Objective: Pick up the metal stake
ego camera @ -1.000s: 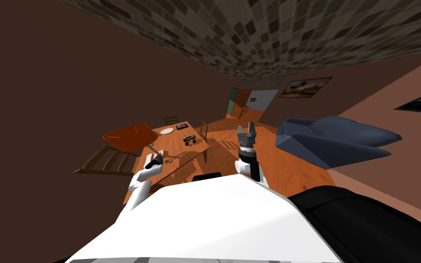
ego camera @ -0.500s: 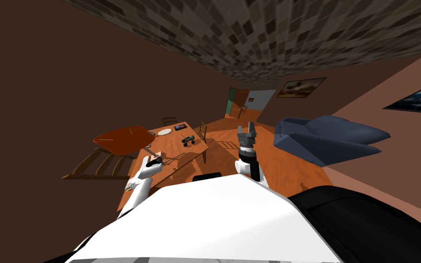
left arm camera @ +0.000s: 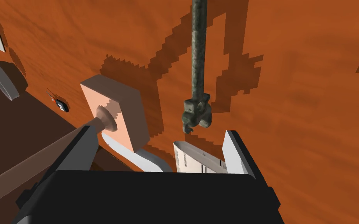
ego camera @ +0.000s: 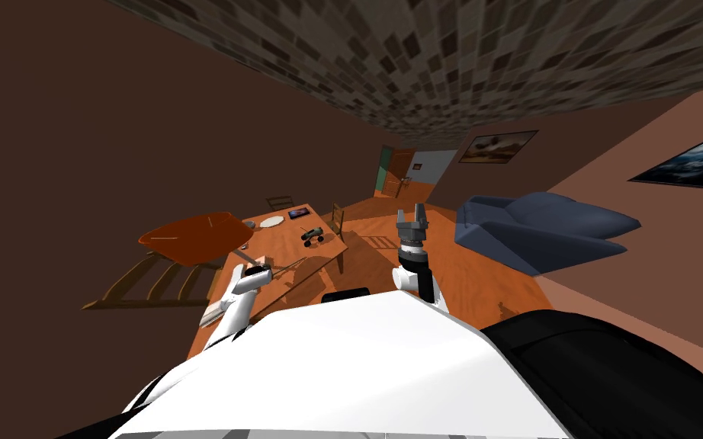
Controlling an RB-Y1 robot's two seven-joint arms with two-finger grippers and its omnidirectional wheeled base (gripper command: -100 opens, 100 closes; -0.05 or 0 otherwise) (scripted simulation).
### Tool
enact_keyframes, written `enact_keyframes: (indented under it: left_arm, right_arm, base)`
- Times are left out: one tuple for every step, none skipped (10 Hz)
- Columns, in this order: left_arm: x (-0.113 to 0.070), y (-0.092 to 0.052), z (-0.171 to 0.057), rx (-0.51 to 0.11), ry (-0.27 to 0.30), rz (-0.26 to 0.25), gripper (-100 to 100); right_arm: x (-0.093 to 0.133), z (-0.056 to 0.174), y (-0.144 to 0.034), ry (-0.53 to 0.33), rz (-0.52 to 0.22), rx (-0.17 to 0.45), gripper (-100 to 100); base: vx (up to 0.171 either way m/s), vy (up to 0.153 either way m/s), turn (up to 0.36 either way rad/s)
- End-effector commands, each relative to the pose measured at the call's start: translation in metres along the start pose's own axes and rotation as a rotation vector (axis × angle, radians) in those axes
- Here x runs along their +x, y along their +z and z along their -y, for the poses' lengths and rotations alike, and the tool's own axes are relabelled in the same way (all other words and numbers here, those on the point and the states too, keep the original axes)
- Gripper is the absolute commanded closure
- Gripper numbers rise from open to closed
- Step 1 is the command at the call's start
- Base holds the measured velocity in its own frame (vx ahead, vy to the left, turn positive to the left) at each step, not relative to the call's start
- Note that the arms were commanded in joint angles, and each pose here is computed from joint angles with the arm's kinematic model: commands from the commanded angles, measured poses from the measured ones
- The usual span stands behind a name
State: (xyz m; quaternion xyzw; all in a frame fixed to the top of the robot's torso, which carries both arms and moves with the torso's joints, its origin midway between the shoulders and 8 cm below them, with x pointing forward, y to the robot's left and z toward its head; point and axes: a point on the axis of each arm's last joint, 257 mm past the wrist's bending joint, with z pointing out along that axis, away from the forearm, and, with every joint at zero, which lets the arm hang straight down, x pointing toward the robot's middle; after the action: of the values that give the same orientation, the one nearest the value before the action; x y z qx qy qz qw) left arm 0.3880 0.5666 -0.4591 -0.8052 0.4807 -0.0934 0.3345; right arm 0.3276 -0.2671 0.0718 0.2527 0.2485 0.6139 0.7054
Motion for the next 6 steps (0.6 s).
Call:
enact_keyframes:
  left_arm:
    - [-0.002, 0.003, -0.009, -0.032, -0.007, 0.002, -100]
    - [-0.002, 0.006, -0.015, -0.07, -0.02, 0.002, -100]
    - [0.0, 0.007, -0.019, -0.103, -0.032, 0.001, -100]
    - [-0.001, 0.009, -0.026, -0.117, -0.032, 0.002, -100]
    - [0.0, 0.01, -0.033, -0.155, -0.043, 0.001, -100]
    - [0.002, 0.012, -0.039, -0.19, -0.052, -0.002, -100]
  right_arm:
    - [0.0, 0.0, 0.0, 0.0, 0.0, 0.0, 0]
    - [0.0, 0.0, 0.0, 0.0, 0.0, 0.0, 0]
    - [0.0, 0.0, 0.0, 0.0, 0.0, 0.0, 0]
    - [0.0, 0.0, 0.0, 0.0, 0.0, 0.0, 0]
    - [0.0, 0.0, 0.0, 0.0, 0.0, 0.0, 0]
    - [0.0, 0.0, 0.0, 0.0, 0.0, 0.0, 0]
  base:
    - [0.033, -0.009, -0.021]
    - [0.038, -0.011, -0.026]
    - [0.052, -0.013, -0.039]
    - [0.043, -0.013, -0.015]
    - [0.04, -0.02, -0.022]
    - [0.061, -0.02, -0.027]
